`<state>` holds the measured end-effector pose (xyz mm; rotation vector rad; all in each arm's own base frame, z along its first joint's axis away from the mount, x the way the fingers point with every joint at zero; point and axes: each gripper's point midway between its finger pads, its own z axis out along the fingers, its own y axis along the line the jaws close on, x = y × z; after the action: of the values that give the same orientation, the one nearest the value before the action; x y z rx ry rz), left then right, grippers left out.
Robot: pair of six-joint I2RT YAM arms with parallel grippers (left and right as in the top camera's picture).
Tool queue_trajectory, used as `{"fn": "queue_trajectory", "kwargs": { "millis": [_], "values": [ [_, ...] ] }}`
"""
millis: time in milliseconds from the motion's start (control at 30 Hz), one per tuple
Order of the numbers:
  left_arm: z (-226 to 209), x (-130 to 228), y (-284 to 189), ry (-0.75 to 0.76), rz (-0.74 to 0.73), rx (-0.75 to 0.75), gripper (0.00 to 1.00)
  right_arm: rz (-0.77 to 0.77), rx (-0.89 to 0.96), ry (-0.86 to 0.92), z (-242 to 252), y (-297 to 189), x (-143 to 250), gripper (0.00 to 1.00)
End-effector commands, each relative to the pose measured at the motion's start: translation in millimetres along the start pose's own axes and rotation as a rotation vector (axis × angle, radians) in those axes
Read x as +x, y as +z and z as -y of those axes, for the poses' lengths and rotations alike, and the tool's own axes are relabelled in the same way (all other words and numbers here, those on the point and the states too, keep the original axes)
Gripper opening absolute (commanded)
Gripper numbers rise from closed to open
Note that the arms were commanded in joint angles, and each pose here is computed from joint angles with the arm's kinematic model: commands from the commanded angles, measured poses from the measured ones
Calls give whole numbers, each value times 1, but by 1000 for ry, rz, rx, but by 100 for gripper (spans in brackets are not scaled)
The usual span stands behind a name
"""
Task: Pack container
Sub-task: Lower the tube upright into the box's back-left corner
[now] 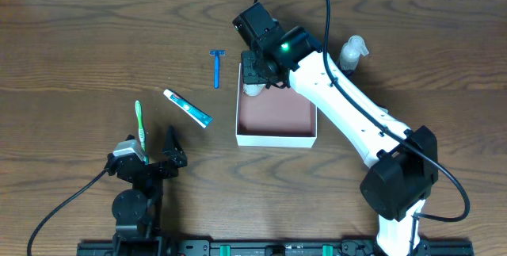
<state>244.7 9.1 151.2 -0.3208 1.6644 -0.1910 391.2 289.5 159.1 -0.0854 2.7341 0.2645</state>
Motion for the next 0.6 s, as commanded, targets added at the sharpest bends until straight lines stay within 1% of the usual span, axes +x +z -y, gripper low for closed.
{"fn": "queue_trajectory", "kwargs": {
  "millis": [0, 100, 200, 400, 467, 567],
  "values": [
    [-8, 18, 2, 14, -49, -28, 98, 19, -3, 4, -5, -2, -2, 3],
    [-8, 18, 2, 14, -49, -28, 98, 21, -5, 4, -6, -2, -3, 12],
    [-8, 18, 2, 14, -49, -28, 98, 22, -5, 4, -6, -2, -3, 15],
    [-8, 18, 2, 14, -49, -28, 98, 22, -5, 4, -6, -2, -3, 18],
    [-8, 17, 2, 14, -48, -28, 98, 22, -5, 4, -6, -2, -3, 20],
    [-8, 17, 2, 14, -48, -28, 98, 22, -5, 4, -6, -2, -3, 26]
  ]
}}
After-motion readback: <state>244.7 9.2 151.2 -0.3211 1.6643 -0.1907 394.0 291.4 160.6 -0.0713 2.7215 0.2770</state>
